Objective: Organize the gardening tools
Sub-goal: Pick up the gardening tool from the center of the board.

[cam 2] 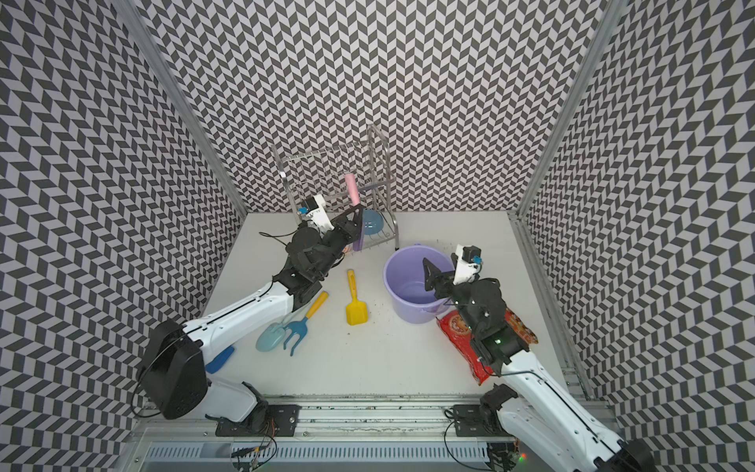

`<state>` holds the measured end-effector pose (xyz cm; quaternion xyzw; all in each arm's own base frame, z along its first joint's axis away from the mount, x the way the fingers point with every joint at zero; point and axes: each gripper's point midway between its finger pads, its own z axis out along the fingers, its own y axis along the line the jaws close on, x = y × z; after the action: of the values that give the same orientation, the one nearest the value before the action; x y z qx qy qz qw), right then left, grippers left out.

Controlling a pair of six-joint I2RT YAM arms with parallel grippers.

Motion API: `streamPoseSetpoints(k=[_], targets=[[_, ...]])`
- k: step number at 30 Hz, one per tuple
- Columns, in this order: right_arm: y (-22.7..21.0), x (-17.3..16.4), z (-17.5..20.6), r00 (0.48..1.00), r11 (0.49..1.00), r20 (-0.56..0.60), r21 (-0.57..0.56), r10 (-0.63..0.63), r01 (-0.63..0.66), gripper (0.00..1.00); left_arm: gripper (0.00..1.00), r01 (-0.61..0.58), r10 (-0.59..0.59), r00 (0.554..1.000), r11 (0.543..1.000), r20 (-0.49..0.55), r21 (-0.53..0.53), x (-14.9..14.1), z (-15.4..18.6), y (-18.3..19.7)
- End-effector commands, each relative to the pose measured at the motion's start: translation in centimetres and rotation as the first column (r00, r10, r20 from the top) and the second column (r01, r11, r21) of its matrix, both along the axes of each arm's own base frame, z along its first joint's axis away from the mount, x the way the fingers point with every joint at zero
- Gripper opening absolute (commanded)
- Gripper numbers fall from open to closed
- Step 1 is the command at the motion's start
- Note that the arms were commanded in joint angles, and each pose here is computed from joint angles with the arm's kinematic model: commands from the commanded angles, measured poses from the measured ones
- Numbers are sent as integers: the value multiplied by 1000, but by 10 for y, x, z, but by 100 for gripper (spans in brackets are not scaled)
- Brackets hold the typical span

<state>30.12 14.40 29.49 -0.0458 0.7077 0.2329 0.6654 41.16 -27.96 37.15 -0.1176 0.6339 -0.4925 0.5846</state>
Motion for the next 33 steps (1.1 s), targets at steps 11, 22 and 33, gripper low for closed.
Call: streamPoseSetpoints(k=[11, 22, 33], targets=[[31, -11, 25, 980, 999, 199, -54, 12, -1, 97, 0, 293, -283, 956, 905, 78, -309, -2, 37, -75], [46, 1, 15, 970, 988, 231, -120, -72, 102, 100, 0, 359, -365, 930, 865, 52, -351, -11, 29, -107], [43, 15, 30, 944, 974, 269, -68, -189, 215, 100, 0, 384, -403, 915, 843, 29, -377, -15, 21, -116]])
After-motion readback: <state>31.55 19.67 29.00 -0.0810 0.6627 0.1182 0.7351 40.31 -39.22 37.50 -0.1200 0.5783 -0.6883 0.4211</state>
